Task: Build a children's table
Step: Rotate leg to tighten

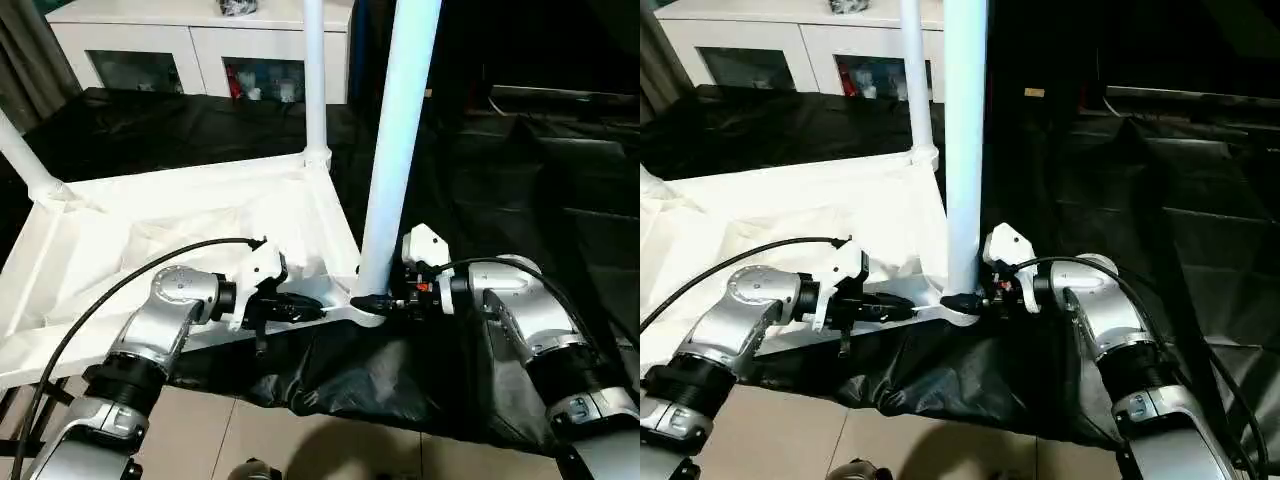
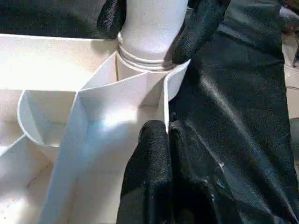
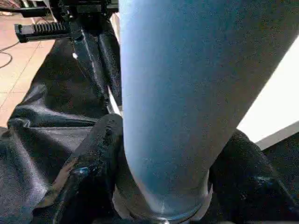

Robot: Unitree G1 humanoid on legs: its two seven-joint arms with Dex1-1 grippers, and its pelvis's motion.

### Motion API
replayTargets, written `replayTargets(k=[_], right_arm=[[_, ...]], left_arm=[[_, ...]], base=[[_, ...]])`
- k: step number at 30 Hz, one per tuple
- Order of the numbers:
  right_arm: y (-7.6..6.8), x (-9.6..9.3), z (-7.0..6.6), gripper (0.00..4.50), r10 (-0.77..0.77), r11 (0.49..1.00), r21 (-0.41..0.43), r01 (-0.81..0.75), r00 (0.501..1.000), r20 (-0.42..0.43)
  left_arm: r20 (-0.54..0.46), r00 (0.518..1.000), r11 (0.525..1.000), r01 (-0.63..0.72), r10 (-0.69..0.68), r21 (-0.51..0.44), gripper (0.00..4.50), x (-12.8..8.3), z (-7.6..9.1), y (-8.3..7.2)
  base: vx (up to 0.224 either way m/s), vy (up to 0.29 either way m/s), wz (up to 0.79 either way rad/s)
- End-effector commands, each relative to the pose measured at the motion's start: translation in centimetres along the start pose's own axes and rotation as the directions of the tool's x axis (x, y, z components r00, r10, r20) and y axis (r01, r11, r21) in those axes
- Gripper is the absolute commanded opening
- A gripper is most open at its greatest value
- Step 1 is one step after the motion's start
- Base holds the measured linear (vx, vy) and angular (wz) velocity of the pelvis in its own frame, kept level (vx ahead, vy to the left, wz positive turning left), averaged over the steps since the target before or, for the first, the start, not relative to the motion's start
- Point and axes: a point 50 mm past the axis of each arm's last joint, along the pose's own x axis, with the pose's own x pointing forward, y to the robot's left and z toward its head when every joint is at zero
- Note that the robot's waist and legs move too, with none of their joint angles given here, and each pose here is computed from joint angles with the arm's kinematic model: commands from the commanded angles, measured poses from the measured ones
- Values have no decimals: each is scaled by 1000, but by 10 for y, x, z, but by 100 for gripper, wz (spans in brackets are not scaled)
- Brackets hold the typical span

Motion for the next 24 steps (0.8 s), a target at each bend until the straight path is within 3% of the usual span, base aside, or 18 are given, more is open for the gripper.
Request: replayTargets(k=[1,6,10,12,13,16,17,19,20,24], right_arm=[[11,8,-12,241,65,997,40,-63,997,-30],[12,13,-12,241,13,998,66,-13,1000,7],[6,25,-13,239,-152,981,123,147,988,29],[-1,39,-13,207,-317,932,193,305,948,34],[-1,39,-13,204,-317,932,193,305,948,34],[-11,62,-12,197,-557,781,333,528,831,-11],[-13,69,-10,197,-602,745,335,577,798,-33],[-13,72,-9,197,-624,728,329,601,780,-43],[-14,81,-1,197,-661,694,351,628,750,-36],[-16,84,5,197,-679,680,370,633,734,-8]], left_arm=[[98,995,996,-2,-7,94,0,-2,27,3],[115,993,996,-45,36,77,0,6,28,4],[113,985,989,-138,131,57,0,23,29,10],[119,965,971,-239,235,25,0,40,32,16],[119,965,971,-239,235,25,0,40,32,16],[129,925,934,-357,358,-25,0,66,40,20],[132,914,923,-383,385,-38,0,73,43,21],[134,907,917,-397,399,-45,0,77,45,21],[146,894,906,-420,423,-55,0,87,51,19],[149,895,906,-422,421,-29,0,92,55,17]], base=[[0,0,0],[0,0,0],[0,0,0],[0,0,0],[0,0,0],[0,0,0],[0,0,0],[0,0,0],[0,0,0],[0,0,0]])
